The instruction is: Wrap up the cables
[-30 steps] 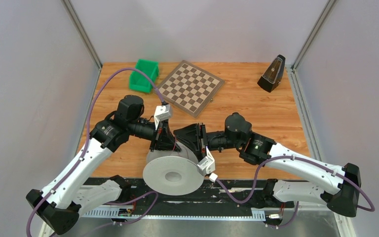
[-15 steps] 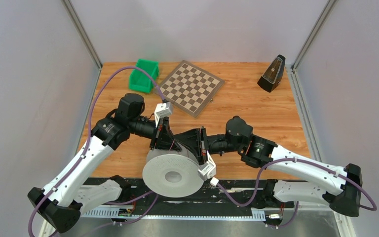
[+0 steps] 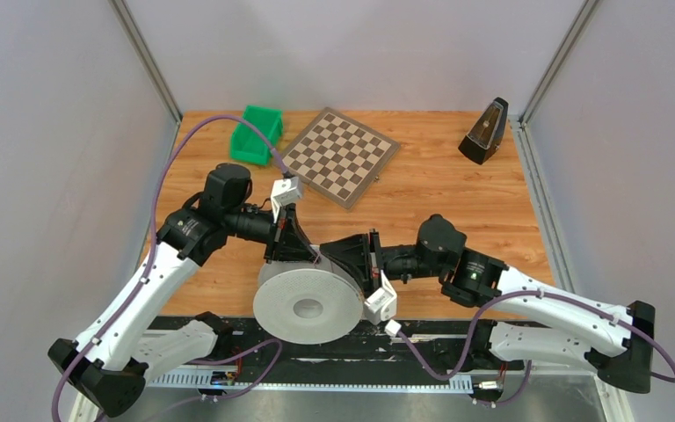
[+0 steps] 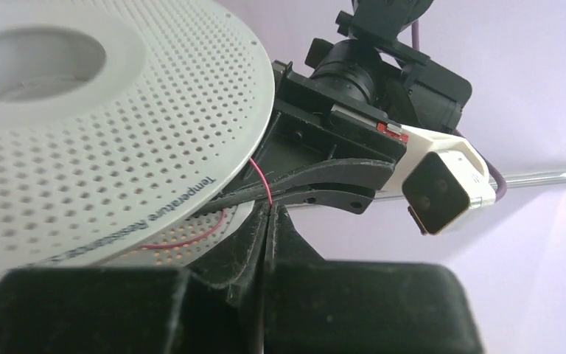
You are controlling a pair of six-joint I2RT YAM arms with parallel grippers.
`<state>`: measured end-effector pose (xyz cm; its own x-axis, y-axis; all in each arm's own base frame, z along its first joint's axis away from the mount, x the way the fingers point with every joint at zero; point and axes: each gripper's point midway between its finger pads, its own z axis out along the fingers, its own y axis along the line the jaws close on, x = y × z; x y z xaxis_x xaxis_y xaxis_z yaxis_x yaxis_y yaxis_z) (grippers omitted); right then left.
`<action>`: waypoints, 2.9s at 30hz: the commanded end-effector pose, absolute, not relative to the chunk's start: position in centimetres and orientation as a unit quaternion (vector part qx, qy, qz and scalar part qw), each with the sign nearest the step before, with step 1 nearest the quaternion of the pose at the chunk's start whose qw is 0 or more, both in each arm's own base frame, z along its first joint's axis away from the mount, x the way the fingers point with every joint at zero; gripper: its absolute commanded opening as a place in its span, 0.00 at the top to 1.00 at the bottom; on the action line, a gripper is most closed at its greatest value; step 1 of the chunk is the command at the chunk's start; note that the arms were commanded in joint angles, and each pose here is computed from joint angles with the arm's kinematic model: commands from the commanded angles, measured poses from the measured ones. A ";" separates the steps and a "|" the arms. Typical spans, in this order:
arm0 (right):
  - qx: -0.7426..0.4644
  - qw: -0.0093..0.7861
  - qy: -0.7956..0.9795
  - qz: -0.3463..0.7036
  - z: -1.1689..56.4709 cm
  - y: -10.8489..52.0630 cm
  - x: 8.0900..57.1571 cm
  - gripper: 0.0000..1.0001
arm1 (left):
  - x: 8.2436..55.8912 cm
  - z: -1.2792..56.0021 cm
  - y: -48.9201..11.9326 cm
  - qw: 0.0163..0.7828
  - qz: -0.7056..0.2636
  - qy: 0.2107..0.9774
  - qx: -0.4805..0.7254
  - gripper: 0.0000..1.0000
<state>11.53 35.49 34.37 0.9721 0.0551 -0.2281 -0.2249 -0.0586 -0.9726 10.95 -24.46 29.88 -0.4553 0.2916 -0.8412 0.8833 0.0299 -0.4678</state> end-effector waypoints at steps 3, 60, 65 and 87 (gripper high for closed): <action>-0.690 0.696 0.115 0.164 34.2 34.1 10.0 1.00 | 10.9 32.2 -23.9 0.341 -0.519 0.625 0.472 1.00; -0.414 0.463 0.576 0.531 31.5 32.0 11.6 1.00 | 14.6 40.2 -21.6 0.560 -0.517 0.549 0.343 1.00; -0.378 0.441 0.578 0.572 31.6 33.1 11.6 1.00 | 15.4 41.5 -21.3 0.587 -0.545 0.530 0.279 1.00; -0.085 0.485 0.631 0.600 29.8 34.1 20.1 1.00 | 23.1 38.1 -18.0 0.631 -0.539 0.558 0.008 1.00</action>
